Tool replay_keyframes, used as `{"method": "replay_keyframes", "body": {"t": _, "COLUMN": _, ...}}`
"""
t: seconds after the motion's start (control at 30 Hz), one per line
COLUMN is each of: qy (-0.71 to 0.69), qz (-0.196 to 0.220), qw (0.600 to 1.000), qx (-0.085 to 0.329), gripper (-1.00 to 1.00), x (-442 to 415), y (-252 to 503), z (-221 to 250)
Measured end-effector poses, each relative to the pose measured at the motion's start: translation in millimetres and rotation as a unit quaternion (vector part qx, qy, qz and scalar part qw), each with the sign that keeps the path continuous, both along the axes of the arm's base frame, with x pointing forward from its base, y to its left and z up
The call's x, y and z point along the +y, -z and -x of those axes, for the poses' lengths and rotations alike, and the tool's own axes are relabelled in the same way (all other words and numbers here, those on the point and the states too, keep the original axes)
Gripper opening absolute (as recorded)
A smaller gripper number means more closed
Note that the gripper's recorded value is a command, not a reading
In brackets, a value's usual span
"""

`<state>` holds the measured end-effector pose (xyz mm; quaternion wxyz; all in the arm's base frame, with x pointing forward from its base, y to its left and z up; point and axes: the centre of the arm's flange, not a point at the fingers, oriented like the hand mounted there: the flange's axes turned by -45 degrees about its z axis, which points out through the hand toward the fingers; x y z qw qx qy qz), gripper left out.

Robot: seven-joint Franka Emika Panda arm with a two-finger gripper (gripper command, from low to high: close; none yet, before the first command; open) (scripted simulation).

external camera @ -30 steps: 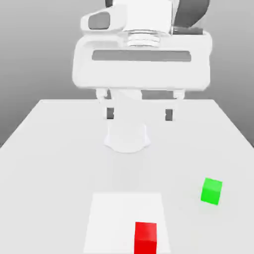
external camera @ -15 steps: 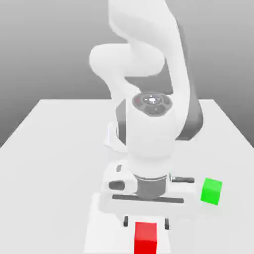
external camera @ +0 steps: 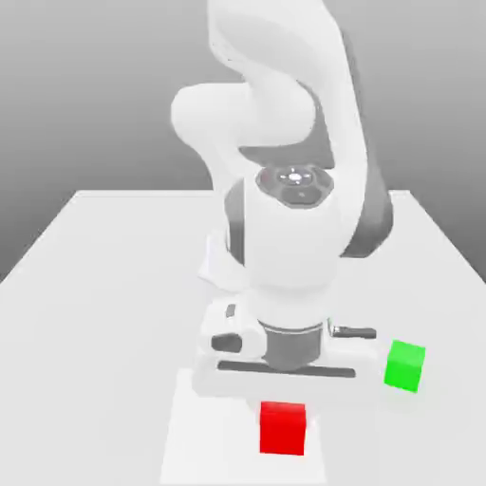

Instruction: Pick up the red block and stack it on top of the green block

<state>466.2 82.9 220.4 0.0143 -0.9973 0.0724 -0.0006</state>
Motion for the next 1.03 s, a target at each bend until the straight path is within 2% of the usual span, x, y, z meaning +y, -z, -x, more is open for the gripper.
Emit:
{"method": "replay_keyframes", "body": {"t": 0.27, "qy": 0.07, "qz": -0.015, "qw": 0.997, "qx": 0.005, "gripper": -1.0, "x": 107, "y": -25, "z": 70}}
{"method": "replay_keyframes", "body": {"t": 0.53, "qy": 0.159, "qz": 0.007, "qw": 0.987, "qx": 0.005, "gripper": -1.0, "x": 164, "y": -28, "z": 151}}
{"method": "replay_keyframes", "body": {"t": 0.93, "qy": 0.179, "qz": 0.013, "qw": 0.984, "qx": 0.002, "gripper": -1.0, "x": 167, "y": 34, "z": 159}}
{"method": "replay_keyframes", "body": {"t": 0.97, "qy": 0.179, "qz": 0.013, "qw": 0.984, "qx": 0.003, "gripper": 1.0, "x": 166, "y": 38, "z": 160}}
{"method": "replay_keyframes", "body": {"t": 1.03, "qy": 0.179, "qz": 0.013, "qw": 0.984, "qx": 0.003, "gripper": 1.0, "x": 166, "y": 38, "z": 160}}
